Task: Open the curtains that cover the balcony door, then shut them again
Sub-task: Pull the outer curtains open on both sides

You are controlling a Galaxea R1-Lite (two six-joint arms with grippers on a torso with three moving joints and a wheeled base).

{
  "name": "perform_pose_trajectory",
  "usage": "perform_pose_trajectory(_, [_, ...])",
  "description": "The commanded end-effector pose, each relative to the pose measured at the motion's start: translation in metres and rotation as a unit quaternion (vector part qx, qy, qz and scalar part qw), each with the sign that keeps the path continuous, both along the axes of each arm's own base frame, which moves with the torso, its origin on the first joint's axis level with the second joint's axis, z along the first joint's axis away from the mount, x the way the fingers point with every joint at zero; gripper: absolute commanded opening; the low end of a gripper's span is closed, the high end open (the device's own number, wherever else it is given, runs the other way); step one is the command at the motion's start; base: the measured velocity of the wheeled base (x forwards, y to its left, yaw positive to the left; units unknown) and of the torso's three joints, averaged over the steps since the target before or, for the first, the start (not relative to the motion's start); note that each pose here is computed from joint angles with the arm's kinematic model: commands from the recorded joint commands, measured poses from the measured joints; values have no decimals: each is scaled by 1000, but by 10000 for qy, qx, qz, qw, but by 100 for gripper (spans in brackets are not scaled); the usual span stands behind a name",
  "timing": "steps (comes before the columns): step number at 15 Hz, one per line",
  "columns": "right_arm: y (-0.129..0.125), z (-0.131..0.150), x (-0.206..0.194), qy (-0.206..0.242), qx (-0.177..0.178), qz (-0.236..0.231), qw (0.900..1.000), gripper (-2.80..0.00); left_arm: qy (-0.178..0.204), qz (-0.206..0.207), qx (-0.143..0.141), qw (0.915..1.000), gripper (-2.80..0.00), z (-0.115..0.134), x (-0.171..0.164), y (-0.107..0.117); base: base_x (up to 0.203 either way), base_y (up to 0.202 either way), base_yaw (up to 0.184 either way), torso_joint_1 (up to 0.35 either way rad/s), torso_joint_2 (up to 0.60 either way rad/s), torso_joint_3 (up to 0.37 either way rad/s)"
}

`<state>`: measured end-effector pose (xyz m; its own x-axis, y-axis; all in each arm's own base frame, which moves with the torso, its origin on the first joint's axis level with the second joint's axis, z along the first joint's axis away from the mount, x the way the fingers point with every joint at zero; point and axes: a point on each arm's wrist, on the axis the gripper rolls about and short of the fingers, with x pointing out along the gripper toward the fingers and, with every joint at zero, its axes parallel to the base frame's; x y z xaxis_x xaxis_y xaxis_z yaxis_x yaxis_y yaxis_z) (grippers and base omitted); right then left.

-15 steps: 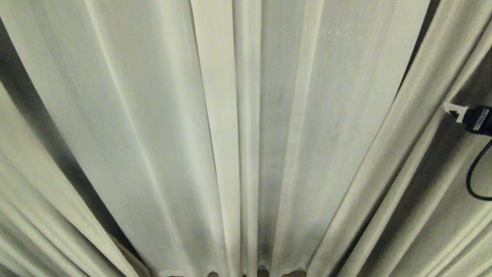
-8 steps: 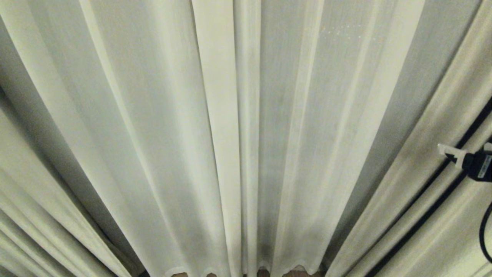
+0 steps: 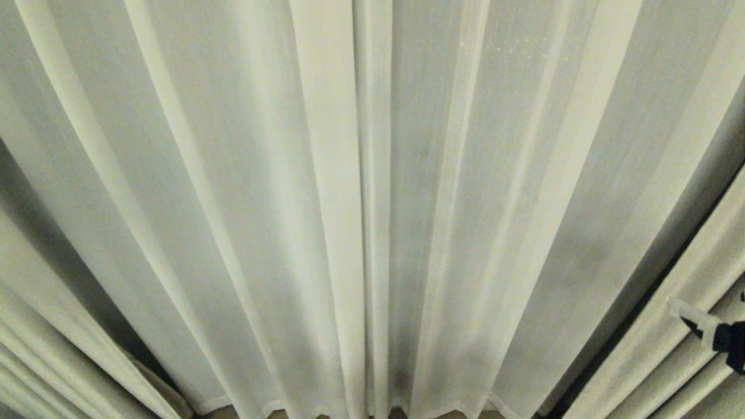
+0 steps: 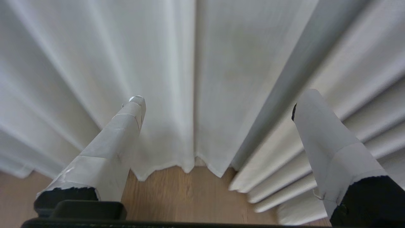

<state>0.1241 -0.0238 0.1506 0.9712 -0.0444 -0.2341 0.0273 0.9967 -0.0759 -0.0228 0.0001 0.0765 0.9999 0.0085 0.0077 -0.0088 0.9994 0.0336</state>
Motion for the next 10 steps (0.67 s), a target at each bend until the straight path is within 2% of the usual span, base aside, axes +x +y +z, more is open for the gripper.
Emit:
perform_pose_trajectory(1, [8,-7,-26,-223,-120,124,9996,0,0,3,1,10000,-280,0,0,0,0,0,0,0,0,0])
perform_pose_trajectory(2, [11,-10,-34,-308,-152,187,9992,-280,-8,3,1,10000,-280,0,0,0,0,0,0,0,0,0])
perform_pose_trajectory(7, [20,-18,-68,-851,-270,448,9950,-280,0,3,1,10000,-280,0,0,0,0,0,0,0,0,0])
perform_pose_trajectory(10, [22,-21,-81,-965,-309,499,9936,-280,0,3,1,10000,-280,0,0,0,0,0,0,0,0,0])
